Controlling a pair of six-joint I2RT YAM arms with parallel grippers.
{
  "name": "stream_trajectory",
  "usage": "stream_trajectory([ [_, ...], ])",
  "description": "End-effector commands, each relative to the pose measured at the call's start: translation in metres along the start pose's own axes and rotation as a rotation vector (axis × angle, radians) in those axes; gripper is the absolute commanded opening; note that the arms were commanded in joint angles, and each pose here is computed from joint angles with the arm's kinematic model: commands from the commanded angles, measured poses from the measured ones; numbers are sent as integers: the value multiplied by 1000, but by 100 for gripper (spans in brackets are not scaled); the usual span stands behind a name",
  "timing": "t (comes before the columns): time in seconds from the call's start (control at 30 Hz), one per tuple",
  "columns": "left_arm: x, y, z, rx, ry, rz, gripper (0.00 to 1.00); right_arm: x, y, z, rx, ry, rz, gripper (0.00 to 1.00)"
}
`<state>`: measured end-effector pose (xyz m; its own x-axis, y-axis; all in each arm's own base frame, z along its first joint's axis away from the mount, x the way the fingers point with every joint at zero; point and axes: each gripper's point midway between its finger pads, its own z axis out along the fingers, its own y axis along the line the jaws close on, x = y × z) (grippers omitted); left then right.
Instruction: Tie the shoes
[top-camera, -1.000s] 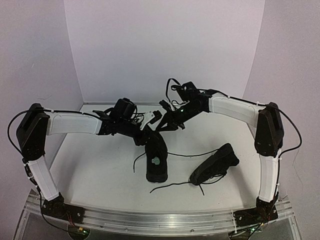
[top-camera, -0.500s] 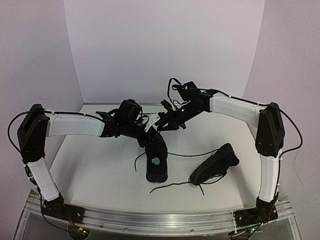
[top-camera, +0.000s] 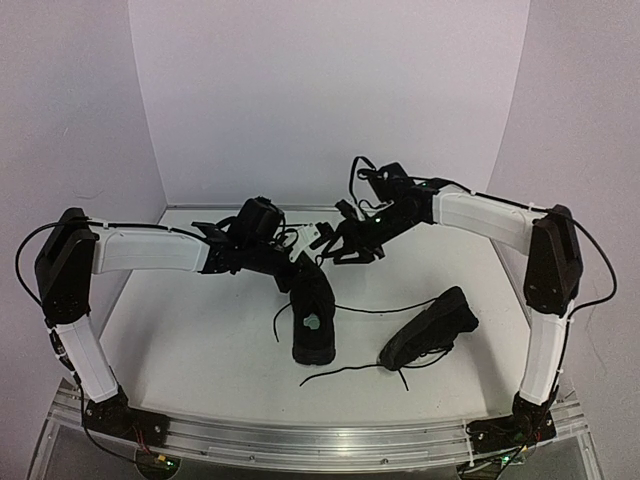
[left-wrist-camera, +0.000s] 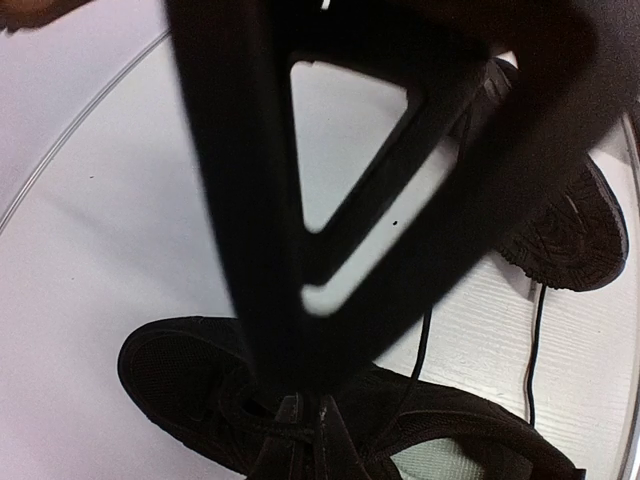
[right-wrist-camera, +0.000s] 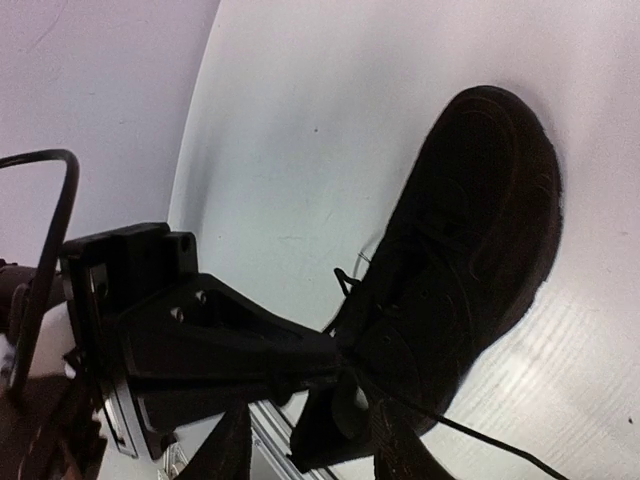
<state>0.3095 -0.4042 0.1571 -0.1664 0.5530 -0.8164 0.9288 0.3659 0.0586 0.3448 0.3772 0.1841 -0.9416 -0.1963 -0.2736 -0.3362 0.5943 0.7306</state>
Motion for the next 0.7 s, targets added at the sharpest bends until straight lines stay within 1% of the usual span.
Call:
stream_trajectory([
  [0.0,-17,2,-1,-3,-46,22,0,-8,-7,-61,71,-108,12,45],
  [0.13,-16,1,1,7,-45,24,0,14,-52,-89,236,-102,126,45],
  [0.2,-16,0,1,11,-46,27,0,28,-66,-100,300,-91,144,46],
  [0.3,-15,-3,1,29,-45,30,0,48,-76,-110,372,-18,89,47],
  [0.37,-14,-5,2,40,-46,31,0,53,-81,-115,423,28,32,47],
  [0.47,-15,-6,2,48,-50,33,0,57,-99,-133,573,90,-61,46],
  [0.53,-15,-7,3,54,-51,32,0,59,-113,-148,693,131,-99,43],
  [0.6,-16,-7,4,56,-51,34,0,64,-120,-156,750,147,-102,41],
  [0.67,-17,-7,4,56,-50,34,0,71,-120,-156,743,165,-87,40],
])
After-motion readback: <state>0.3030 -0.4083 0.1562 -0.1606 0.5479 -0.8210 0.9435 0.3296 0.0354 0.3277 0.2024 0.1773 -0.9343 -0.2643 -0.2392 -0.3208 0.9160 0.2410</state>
